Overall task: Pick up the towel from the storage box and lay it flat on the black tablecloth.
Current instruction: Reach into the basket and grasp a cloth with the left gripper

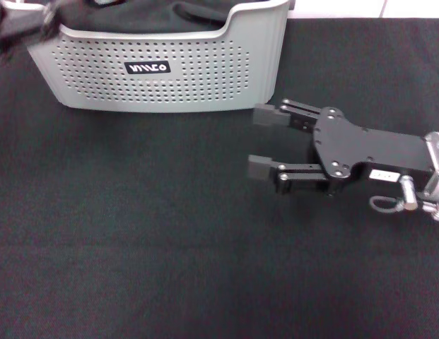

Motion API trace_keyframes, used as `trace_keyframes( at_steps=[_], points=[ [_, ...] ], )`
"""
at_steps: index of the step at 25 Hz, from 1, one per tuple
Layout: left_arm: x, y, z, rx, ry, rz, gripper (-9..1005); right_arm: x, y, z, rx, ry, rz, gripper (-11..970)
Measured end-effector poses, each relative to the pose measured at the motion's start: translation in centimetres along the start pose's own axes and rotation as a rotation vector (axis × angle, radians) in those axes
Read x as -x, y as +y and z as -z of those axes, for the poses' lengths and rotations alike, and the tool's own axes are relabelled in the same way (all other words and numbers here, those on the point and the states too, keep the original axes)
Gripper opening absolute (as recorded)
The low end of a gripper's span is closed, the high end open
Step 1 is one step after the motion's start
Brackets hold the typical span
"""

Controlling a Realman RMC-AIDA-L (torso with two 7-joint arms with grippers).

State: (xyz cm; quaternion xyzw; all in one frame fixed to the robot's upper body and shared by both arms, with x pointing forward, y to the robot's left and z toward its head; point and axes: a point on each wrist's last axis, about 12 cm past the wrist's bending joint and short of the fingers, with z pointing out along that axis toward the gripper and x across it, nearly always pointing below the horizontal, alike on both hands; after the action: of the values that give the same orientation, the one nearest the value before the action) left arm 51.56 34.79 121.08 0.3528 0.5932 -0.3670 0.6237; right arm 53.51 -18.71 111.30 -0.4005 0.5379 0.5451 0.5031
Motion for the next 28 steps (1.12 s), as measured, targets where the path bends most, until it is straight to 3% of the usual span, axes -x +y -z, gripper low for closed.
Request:
trace_keyframes(
  at_steps=[4,8,16,22,28],
  points=[
    [4.5,0.5,-3.5,0.116,0.191,-0.205,723,-0.8,0.4,1.0,-0.047,-0.016,-0.001,867],
    [6.6,0.7,-7.6,0.208,0.356,-0.383,719,-1.6,0.8,1.9,-0.095,-0.035,0.002,867],
    [4.6,1.8,-15.3,0.32,0.573,-0.571,703,-2.6,1.3,2.8,-0.14,-0.042,-0.019,867],
    [3.1,1.3,-18.0,0.352,0.653,-0.713,692,-3.0,1.7,3.3,-0.157,-0.045,-0.027,867],
    [2.1,0.2,-19.4,0.393,0.717,-0.833,680,-3.4,1.8,3.4,-0.164,-0.044,-0.032,866]
  ],
)
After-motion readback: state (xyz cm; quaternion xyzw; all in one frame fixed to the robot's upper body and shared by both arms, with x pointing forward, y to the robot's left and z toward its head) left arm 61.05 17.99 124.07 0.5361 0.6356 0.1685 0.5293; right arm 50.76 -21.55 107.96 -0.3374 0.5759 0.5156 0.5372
